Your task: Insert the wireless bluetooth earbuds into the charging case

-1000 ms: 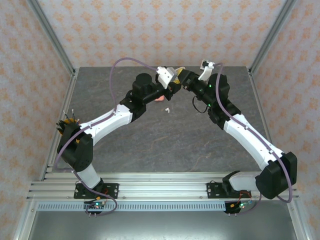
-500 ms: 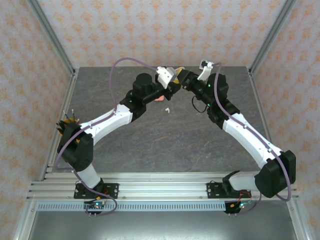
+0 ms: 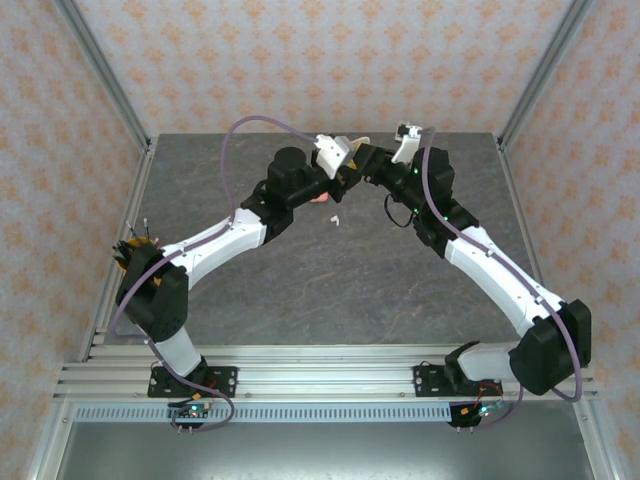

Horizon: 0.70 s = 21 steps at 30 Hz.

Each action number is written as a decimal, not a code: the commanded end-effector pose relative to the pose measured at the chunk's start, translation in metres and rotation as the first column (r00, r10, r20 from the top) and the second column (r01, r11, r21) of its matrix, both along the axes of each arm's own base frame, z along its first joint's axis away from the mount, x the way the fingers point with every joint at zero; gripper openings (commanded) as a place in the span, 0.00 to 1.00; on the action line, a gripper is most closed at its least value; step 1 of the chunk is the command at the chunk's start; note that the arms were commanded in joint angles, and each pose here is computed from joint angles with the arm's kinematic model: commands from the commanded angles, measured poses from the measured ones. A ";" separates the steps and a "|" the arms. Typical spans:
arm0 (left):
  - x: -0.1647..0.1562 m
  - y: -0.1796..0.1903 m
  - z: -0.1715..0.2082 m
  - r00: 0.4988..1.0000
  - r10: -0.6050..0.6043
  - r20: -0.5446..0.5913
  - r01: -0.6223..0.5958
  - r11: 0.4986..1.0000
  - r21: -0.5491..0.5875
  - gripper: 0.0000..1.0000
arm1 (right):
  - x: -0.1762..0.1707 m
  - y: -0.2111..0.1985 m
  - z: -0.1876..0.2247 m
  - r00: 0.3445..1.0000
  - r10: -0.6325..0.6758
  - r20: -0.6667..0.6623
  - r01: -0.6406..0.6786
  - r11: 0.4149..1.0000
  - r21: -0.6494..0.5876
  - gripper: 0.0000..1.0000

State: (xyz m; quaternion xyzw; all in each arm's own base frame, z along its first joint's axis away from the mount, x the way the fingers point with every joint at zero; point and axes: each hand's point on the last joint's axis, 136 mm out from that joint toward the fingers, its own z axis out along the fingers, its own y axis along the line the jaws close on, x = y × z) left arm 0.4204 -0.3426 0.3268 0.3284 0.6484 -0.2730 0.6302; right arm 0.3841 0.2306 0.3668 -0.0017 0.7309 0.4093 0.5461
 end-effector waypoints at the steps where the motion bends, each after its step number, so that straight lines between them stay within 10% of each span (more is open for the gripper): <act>1: -0.007 -0.008 0.050 0.994 -0.030 0.102 0.039 0.995 -0.087 0.00 | -0.001 0.010 -0.031 0.996 0.032 -0.084 -0.039 0.995 -0.087 0.27; 21: -0.008 -0.007 0.056 0.993 -0.020 0.117 0.030 0.996 -0.089 0.00 | -0.002 0.009 -0.064 0.980 0.020 -0.197 -0.060 0.978 -0.201 0.31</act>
